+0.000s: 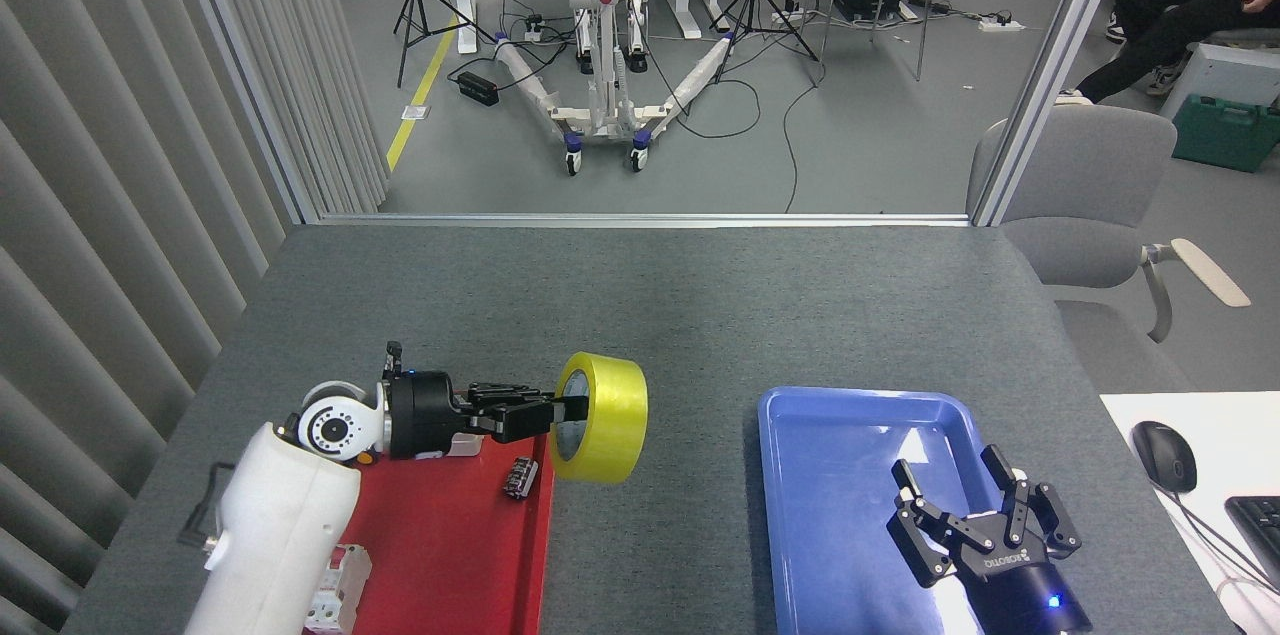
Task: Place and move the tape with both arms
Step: 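Lift the tape roll with the left gripper toward the blue tray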
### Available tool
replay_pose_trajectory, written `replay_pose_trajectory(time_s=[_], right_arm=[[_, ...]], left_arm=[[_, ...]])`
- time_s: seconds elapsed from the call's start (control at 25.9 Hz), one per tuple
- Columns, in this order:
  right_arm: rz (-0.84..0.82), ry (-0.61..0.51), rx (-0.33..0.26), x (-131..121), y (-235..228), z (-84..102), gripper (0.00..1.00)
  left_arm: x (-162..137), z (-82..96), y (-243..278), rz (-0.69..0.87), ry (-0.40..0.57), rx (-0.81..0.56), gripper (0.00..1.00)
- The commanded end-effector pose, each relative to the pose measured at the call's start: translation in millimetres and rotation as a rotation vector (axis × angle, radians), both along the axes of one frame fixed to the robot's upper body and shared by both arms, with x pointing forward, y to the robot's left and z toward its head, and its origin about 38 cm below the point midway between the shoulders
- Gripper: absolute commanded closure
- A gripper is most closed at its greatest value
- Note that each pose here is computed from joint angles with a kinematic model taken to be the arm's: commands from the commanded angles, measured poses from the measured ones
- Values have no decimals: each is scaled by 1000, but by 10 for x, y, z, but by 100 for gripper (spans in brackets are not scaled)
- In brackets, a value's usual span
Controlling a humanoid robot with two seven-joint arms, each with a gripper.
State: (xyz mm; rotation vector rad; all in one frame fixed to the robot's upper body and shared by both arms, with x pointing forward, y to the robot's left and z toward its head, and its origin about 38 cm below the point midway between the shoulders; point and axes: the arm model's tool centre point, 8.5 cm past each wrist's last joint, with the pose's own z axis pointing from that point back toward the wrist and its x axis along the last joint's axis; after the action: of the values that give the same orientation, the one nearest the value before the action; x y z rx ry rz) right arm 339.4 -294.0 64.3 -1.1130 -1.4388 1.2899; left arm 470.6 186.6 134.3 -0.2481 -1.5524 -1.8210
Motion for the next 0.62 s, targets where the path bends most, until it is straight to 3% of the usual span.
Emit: replay_pose_trajectory(time_s=[0.0,0.19,0.35,0.58], right_arm=[[192,-39,36,39,43,150,0],[568,-66,74,-185,385,217,0],[643,-81,79,-234,596,262,0],[797,-95,55,-218,1087,322,0]], left_arm=[[-97,-85,-150,28,77,-346,100],[-161,-134,-287,-14,99,-355,100],[-297,-254,-715,-122,142,-312,100],[-323,-249,-820,-143,144,-317,100]])
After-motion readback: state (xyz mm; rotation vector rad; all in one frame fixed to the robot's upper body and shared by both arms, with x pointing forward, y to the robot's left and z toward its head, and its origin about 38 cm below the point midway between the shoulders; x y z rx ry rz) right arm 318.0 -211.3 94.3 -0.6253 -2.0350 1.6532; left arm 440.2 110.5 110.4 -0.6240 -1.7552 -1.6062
